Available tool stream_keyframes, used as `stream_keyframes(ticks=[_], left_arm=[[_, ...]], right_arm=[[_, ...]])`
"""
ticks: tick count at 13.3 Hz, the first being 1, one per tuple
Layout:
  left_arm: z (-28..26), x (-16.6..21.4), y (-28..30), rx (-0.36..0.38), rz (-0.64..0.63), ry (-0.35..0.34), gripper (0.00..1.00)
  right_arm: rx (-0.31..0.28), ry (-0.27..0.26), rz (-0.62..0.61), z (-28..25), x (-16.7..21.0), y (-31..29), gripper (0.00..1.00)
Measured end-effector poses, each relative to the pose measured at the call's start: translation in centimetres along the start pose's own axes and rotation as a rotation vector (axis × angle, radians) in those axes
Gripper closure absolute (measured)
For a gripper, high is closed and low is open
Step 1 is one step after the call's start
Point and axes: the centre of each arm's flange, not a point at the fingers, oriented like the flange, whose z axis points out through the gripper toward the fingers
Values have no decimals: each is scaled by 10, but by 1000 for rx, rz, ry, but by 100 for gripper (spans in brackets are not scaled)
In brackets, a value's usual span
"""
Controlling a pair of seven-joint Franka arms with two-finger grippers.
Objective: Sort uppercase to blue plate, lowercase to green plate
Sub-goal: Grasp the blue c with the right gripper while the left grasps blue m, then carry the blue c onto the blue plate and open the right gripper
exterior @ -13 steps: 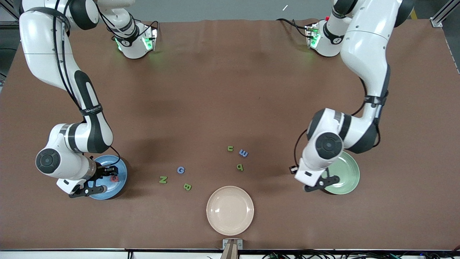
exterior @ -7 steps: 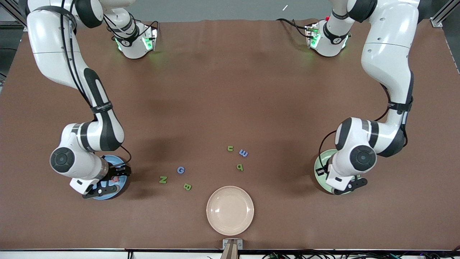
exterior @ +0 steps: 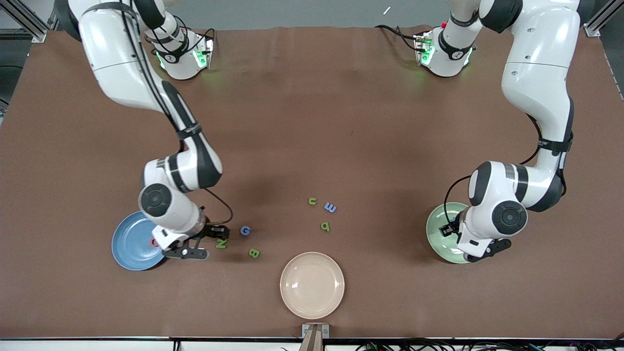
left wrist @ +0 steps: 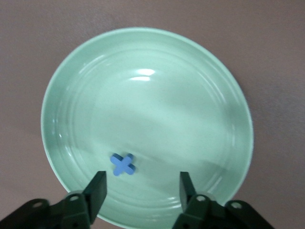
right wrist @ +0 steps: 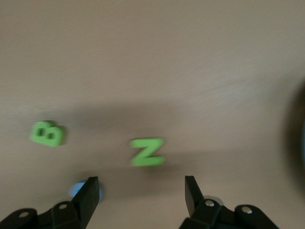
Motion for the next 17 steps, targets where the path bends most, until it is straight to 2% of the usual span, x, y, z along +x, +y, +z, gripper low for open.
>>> stream_keyframes(ticks=[2, 3, 7, 10, 12, 14, 16, 17], left_arm=[[-10, -22, 33, -12, -10, 8, 1], [-17, -40, 56, -17, -13, 15, 0], [-30, -129, 154, -33, -59, 51, 0], [-22, -171, 199, -128, -174, 52, 1], [-7, -191, 224, -188, -270, 34, 4], [1, -198, 242, -238, -372, 18, 10], [8, -204, 260, -264, -463, 1, 14], [12, -208, 268, -270, -501, -5, 14]], right_arm=[[19, 28, 116, 17, -16, -31, 19], [24, 30, 155, 27, -23, -41, 19], [14, 16, 188, 50, -37, -52, 20], [10, 15, 191, 51, -36, -50, 25], [8, 16, 193, 50, -35, -48, 46], [6, 16, 193, 49, -35, -48, 50], [9, 19, 193, 44, -34, -49, 65], [9, 18, 192, 44, -34, -49, 65]])
